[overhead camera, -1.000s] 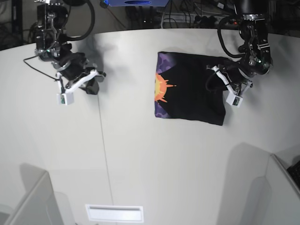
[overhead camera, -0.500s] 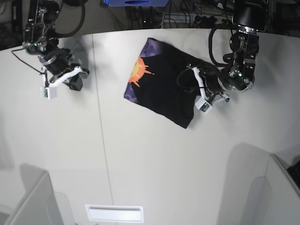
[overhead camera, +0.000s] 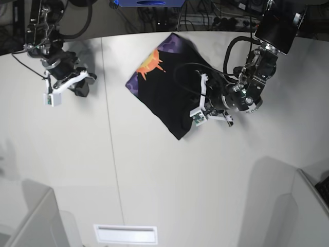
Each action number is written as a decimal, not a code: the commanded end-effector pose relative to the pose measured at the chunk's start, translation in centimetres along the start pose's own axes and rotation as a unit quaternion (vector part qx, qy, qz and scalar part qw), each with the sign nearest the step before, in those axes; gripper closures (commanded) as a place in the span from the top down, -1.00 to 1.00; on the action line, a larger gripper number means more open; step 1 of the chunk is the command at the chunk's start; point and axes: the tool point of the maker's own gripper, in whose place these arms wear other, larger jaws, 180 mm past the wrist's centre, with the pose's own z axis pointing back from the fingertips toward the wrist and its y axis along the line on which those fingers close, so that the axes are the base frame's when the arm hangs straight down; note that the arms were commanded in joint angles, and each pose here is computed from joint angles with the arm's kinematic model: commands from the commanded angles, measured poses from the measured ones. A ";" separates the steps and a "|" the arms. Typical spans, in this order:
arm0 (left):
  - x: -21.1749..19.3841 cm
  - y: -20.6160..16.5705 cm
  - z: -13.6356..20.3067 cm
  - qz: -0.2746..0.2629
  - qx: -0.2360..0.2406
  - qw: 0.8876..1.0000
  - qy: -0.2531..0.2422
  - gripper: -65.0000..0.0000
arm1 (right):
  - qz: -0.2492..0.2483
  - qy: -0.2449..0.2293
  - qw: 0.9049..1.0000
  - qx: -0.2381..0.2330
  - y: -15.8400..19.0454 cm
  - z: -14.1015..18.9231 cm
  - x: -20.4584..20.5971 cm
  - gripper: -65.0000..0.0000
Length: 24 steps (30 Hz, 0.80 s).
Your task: Fold the T-shirt properly
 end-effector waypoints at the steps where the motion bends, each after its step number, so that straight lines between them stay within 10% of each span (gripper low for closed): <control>1: -0.1 0.4 0.1 -0.025 0.010 1.000 0.014 -1.00 | 0.006 -0.019 1.000 0.006 0.2 0.3 1.1 -1.00; 24: 4.1 0.1 -2.0 -0.265 0.062 0.962 0.032 -1.00 | -0.026 0.014 1.000 -0.006 -1.1 -0.7 -1.6 -1.00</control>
